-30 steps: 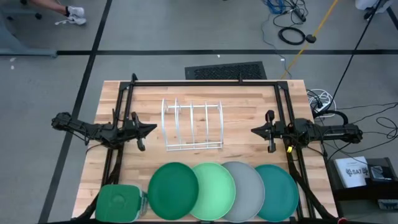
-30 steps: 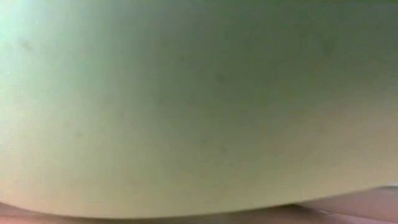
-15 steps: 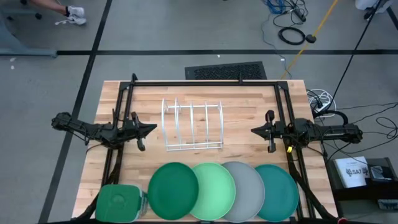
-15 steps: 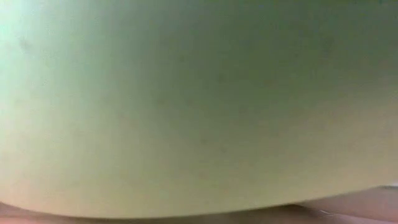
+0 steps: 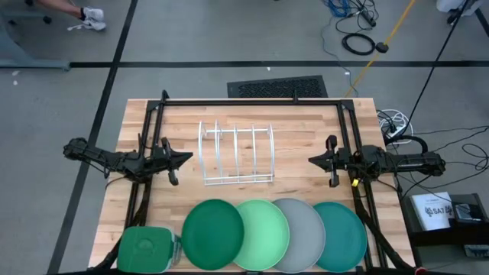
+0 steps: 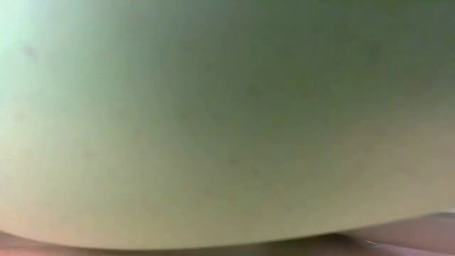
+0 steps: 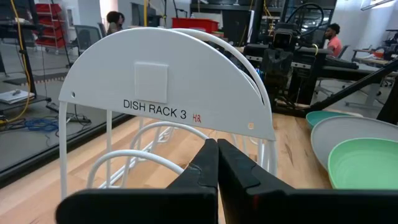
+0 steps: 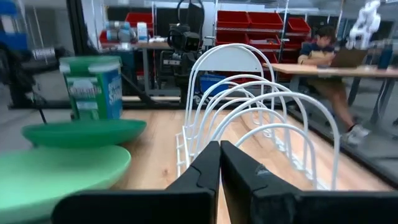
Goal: Sort dishes
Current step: Put the green plate into the white dish rack
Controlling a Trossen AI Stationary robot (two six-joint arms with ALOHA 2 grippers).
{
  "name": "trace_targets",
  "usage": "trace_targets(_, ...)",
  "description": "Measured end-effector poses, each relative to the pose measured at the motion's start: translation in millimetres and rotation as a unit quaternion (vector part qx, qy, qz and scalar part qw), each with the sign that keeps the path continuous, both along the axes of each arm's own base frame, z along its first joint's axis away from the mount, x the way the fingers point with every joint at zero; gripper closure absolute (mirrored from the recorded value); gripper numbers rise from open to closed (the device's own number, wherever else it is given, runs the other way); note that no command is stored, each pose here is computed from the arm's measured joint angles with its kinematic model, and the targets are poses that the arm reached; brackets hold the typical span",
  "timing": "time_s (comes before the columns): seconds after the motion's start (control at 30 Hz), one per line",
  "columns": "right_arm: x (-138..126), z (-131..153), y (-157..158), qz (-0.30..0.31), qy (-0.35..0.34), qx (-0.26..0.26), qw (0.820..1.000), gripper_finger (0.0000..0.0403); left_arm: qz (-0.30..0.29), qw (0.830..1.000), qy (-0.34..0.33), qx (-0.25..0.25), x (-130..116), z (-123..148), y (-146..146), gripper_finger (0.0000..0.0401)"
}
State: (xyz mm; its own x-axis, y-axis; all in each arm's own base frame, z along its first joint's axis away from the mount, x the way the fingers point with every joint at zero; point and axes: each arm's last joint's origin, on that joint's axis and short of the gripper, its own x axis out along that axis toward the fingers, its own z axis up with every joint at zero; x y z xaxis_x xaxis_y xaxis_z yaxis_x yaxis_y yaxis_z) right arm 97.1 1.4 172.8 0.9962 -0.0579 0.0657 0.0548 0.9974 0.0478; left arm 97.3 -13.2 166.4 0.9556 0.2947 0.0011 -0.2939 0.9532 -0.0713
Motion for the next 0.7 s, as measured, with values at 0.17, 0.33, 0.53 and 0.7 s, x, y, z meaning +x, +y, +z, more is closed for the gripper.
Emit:
trace_targets(0.17, -2.6, 17.8, -1.0, 0.003, -0.1, 0.114, 0.988, 0.0394, 0.0, 1.0, 0.0, 0.0, 0.0, -0.1, 0.0, 0.0401)
trace_targets(0.33, -8.0, 36.0, -1.2, 0.024, -0.195, 0.154, 0.968, 0.0394, 0.0, 1.0, 0.0, 0.0, 0.0, 0.0, 0.0, 0.0401)
trace_targets(0.53, -5.7, 45.6, -0.6, 0.036, -0.2, 0.178, 0.963, 0.0394, 0.0, 1.0, 0.0, 0.0, 0.0, 0.0, 0.0, 0.0401)
trace_targets(0.7, 0.2, 69.0, -0.3, 0.037, -0.207, 0.179, 0.961, 0.0394, 0.0, 1.0, 0.0, 0.0, 0.0, 0.0, 0.0, 0.0401)
